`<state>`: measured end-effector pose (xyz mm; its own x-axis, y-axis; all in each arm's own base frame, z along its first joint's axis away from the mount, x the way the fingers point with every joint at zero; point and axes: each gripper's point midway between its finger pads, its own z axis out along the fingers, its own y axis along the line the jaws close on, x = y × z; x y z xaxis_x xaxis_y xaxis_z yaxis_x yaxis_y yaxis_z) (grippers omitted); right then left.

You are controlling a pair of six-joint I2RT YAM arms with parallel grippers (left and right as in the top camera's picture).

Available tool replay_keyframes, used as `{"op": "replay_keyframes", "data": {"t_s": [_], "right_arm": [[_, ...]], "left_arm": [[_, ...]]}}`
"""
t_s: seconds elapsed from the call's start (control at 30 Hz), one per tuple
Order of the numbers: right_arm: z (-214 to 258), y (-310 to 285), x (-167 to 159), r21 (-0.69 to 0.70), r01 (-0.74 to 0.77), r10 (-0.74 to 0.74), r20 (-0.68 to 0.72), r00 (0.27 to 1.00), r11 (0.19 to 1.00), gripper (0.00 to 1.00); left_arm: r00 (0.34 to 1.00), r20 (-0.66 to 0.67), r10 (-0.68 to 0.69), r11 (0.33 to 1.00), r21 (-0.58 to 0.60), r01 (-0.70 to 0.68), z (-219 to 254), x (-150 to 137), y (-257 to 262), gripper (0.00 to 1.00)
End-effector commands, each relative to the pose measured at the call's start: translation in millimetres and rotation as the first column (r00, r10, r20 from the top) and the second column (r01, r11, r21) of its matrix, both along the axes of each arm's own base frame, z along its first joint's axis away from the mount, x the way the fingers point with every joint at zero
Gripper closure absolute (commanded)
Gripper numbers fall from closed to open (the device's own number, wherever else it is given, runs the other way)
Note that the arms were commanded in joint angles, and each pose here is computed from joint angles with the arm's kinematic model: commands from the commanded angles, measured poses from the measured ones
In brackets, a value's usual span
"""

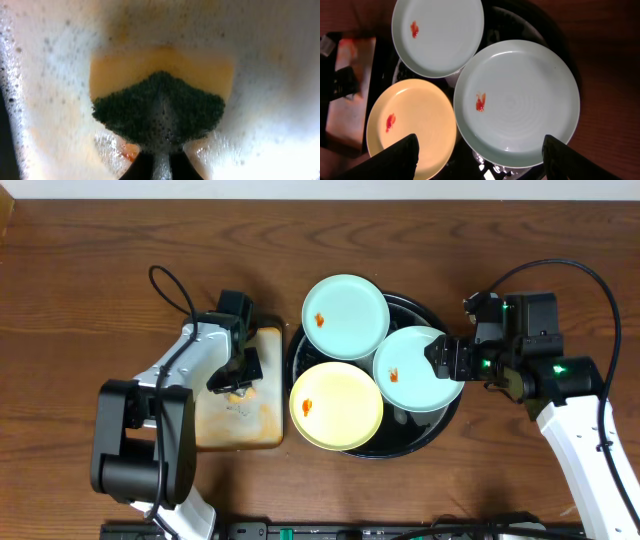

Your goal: Clean dirty plates on tray and stack at the side

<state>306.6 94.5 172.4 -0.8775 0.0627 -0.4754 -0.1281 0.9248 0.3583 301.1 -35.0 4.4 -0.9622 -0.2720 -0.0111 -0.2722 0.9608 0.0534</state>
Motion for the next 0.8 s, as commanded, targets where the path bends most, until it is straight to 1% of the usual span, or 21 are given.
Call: {"op": "replay_keyframes", "data": {"t_s": [0.0,0.03,0.07,0.17,0.23,0.33,0.5,0.63,0.67,0.73,0.77], "right_arm": [[6,-2,5,0.004,0.020,-0.020,0.011,1.000,1.000,0.24],[6,-2,5,0.005,0.022,-0.022,0.010,1.000,1.000,0.24],[6,-2,5,0.006,0.023,-0.023,0.010,1.000,1.000,0.23],[6,-2,5,0.007,0.024,-0.024,0.009,1.000,1.000,0.23],[6,-2,5,0.009,0.029,-0.029,0.007,1.000,1.000,0.24],[6,-2,5,0.009,0.029,-0.029,0.007,1.000,1.000,0.24],[6,-2,5,0.010,0.028,-0.028,0.006,1.000,1.000,0.25],[6,-2,4,0.015,0.038,-0.038,0.001,0.999,0.999,0.25],[6,-2,4,0.018,0.042,-0.042,-0.001,0.999,0.999,0.25],[6,-2,5,0.018,0.043,-0.043,-0.001,0.999,0.999,0.25],[6,-2,4,0.018,0.043,-0.043,-0.001,0.999,0.999,0.25]], "left_arm": [[0.999,0.049,0.003,1.000,-0.028,-0.001,26,2,-3,0.83],[0.997,0.080,0.003,0.999,-0.032,0.000,35,4,-3,0.74],[0.994,0.107,0.003,0.999,-0.035,0.001,43,6,-3,0.66],[0.988,0.156,0.003,1.000,-0.022,0.000,57,9,0,0.47],[0.987,0.162,0.003,1.000,-0.003,-0.003,58,10,3,0.44],[0.990,0.137,0.003,1.000,0.021,-0.006,48,6,8,0.44],[0.998,0.066,0.002,0.999,0.035,-0.005,14,-5,10,0.44],[1.000,0.023,0.003,0.999,0.041,-0.004,-5,-6,10,0.44],[1.000,0.016,0.002,0.999,0.041,-0.003,-8,-6,10,0.46],[1.000,0.006,0.002,0.999,0.042,-0.003,-14,-6,10,0.59],[1.000,0.004,0.002,0.999,0.039,-0.003,-15,-5,9,0.78]]}}
